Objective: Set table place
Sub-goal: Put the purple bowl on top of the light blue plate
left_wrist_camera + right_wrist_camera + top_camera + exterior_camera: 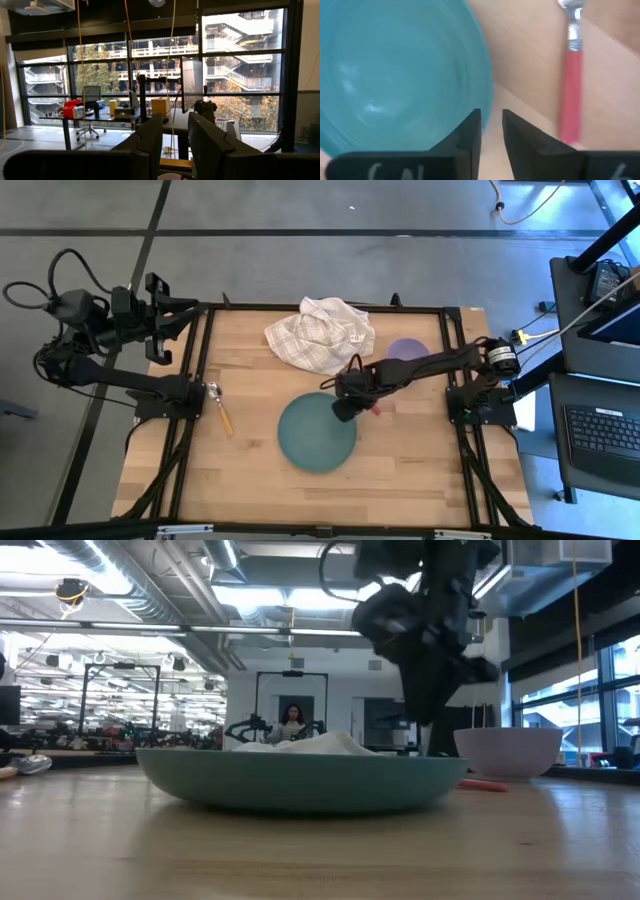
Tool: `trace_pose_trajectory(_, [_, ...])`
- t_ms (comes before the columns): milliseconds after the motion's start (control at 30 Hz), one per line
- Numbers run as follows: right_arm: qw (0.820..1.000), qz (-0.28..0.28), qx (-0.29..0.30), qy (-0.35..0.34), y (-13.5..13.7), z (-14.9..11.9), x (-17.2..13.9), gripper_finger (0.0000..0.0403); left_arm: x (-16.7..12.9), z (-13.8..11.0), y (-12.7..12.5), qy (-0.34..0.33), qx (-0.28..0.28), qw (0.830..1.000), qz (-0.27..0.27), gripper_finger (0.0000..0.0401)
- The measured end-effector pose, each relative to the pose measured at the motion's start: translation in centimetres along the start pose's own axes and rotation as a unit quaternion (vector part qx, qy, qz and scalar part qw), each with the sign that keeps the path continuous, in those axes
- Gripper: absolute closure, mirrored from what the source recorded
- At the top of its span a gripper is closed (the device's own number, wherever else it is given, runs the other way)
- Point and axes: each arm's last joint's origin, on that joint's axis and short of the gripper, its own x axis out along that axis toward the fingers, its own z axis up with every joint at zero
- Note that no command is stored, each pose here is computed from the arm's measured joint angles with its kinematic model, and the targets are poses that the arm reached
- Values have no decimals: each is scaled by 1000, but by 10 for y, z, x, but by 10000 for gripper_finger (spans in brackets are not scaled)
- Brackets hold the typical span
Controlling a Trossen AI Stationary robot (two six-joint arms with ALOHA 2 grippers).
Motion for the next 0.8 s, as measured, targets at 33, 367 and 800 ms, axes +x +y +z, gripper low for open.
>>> trace_pose_trajectory(33, [1000, -10, -11, 6, 1, 0, -6, 323, 0, 0, 0, 0, 0, 1000, 0, 315])
trace_pose_trajectory(367, [985, -133, -92, 64, -4, 2, -71, 334, 0, 0, 0, 0, 0, 1000, 0, 315])
trace_pose_trajectory(800, [965, -234, -73, 92, -36, 16, -73, 334, 0, 0, 0, 0, 0, 1000, 0, 315])
